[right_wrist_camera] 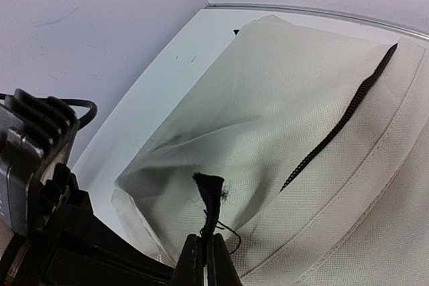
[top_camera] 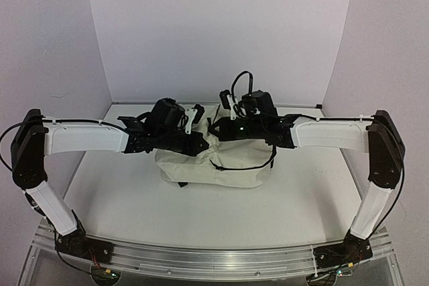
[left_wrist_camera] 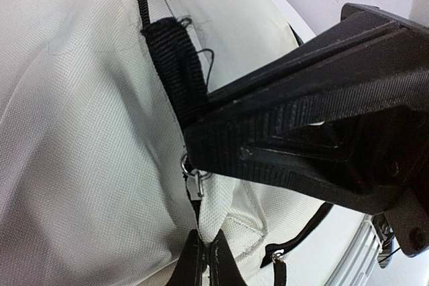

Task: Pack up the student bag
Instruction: Zip the student bag at the center of the board.

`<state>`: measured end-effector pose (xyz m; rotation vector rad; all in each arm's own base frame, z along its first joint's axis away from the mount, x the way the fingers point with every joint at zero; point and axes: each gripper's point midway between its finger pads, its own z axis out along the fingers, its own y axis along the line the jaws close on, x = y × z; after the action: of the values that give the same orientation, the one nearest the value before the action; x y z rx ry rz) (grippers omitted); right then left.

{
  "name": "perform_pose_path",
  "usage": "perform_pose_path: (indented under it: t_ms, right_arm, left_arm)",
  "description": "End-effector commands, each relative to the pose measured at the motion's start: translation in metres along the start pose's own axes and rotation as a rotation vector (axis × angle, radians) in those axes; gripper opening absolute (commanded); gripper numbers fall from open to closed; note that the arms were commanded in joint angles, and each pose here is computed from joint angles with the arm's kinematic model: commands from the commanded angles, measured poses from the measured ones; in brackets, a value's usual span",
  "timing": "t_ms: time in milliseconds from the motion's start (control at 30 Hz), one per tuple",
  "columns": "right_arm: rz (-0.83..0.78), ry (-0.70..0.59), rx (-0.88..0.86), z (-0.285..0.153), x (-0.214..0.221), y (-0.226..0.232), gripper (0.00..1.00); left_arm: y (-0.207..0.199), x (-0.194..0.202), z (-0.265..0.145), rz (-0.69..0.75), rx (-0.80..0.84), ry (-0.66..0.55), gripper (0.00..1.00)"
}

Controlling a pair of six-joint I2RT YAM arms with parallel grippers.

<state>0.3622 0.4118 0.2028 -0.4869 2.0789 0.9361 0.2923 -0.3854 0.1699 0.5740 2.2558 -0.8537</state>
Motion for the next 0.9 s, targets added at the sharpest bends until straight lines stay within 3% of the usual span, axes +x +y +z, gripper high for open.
perform_pose_path:
  t_ms: [0, 233, 333, 433, 567, 667, 767, 867]
  right_arm:
    - [0.017, -0.355, 0.058, -0.039, -0.117, -0.015, 0.00]
    - [0.008, -0.296, -0.064, -0.046, -0.107, 0.009, 0.00]
    - [0.022, -0.211, -0.146, -0.039, -0.078, 0.023, 0.00]
    - [0.035, -0.138, -0.167, -0.025, -0.040, 0.038, 0.00]
    - [0.109, -0.128, -0.172, -0.020, -0.018, 0.038, 0.00]
    - [0.141, -0.154, -0.168, -0.023, -0.018, 0.035, 0.00]
    - [0.150, -0.194, -0.166, -0.028, -0.028, 0.036, 0.00]
    - [0.146, -0.205, -0.168, -0.027, -0.032, 0.037, 0.00]
  left_arm:
    - [0.002, 0.064, -0.018, 0.036, -0.008, 0.242, 0.00]
    - [0.013, 0.080, -0.039, 0.097, -0.087, 0.310, 0.00]
    - [0.017, 0.071, -0.049, 0.096, -0.121, 0.257, 0.00]
    - [0.005, 0.044, -0.054, 0.071, -0.083, 0.140, 0.12]
    - [-0.011, 0.018, -0.058, 0.043, -0.028, 0.051, 0.19]
    - [-0.016, 0.010, -0.059, 0.027, -0.014, 0.025, 0.24]
    - [-0.024, 0.012, -0.058, 0.028, 0.022, 0.021, 0.39]
    - [-0.015, 0.019, -0.051, 0.036, -0.025, 0.050, 0.42]
